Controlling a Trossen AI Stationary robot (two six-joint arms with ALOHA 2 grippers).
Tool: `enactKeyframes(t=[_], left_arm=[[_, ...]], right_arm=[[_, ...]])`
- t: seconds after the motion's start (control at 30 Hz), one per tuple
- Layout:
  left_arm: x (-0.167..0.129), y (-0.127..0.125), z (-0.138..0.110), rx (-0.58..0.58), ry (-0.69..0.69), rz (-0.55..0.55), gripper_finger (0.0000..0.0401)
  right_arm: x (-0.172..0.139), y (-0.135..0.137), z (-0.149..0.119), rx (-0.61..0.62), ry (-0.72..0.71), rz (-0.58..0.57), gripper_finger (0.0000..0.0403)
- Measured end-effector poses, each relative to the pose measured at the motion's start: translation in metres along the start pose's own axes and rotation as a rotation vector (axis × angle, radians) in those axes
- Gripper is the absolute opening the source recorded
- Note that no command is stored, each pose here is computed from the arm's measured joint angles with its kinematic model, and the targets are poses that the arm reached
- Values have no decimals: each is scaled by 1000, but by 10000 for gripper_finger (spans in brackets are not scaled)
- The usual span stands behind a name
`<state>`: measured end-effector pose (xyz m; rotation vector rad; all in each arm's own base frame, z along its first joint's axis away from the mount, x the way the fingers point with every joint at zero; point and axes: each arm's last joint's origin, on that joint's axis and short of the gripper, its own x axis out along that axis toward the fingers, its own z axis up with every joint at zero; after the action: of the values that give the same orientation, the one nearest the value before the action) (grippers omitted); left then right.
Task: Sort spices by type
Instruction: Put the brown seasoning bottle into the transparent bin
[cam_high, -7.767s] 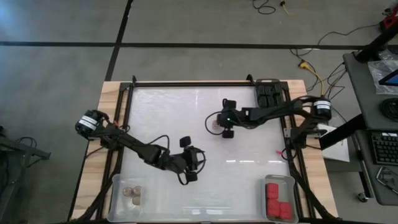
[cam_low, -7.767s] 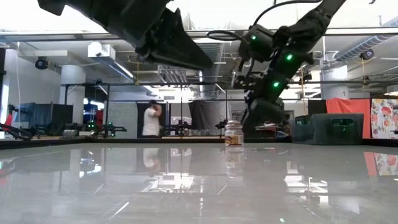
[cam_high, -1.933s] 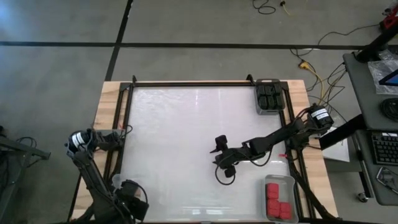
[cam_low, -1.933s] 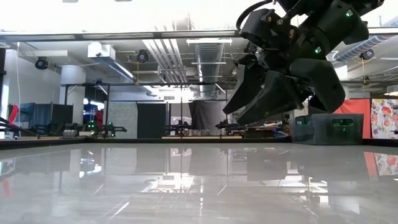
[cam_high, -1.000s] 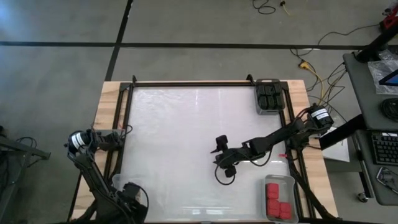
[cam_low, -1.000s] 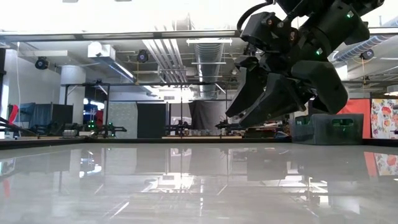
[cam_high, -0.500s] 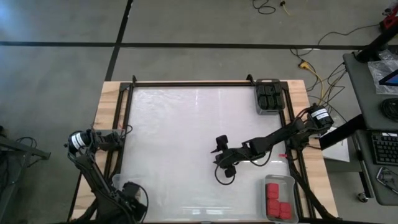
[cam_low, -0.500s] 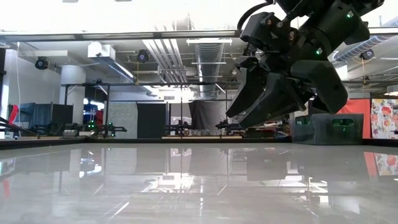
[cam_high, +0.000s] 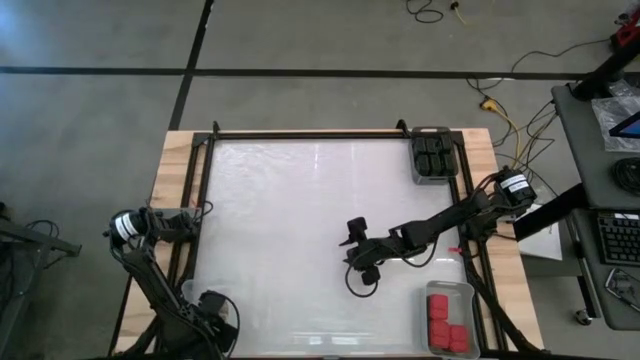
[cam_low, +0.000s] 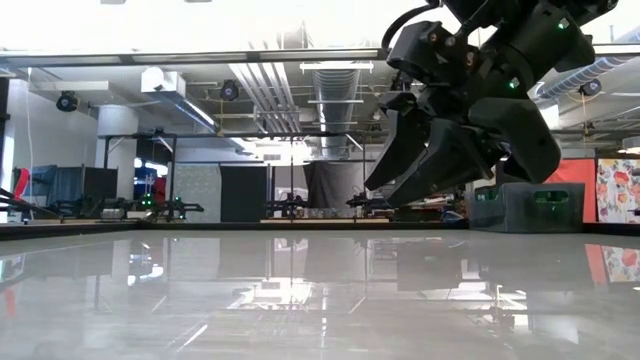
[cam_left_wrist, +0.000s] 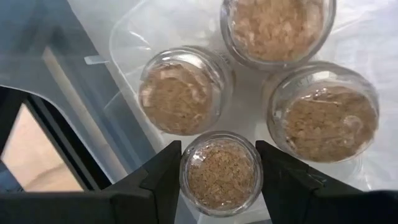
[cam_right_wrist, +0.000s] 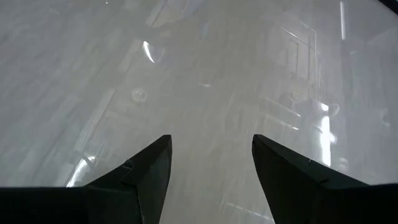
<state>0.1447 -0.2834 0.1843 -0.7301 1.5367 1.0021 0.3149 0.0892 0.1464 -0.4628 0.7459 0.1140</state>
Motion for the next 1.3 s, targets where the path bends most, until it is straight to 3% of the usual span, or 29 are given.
enactKeyframes(t=[0.87,1.3], left_arm=[[-5,-2,-2,20,10,-21,209],[-30,-5,-11,197,63,-51,210]], right_arm=[[0,0,-1,-6,13,4,216],[0,0,-1,-6,13,4,219]])
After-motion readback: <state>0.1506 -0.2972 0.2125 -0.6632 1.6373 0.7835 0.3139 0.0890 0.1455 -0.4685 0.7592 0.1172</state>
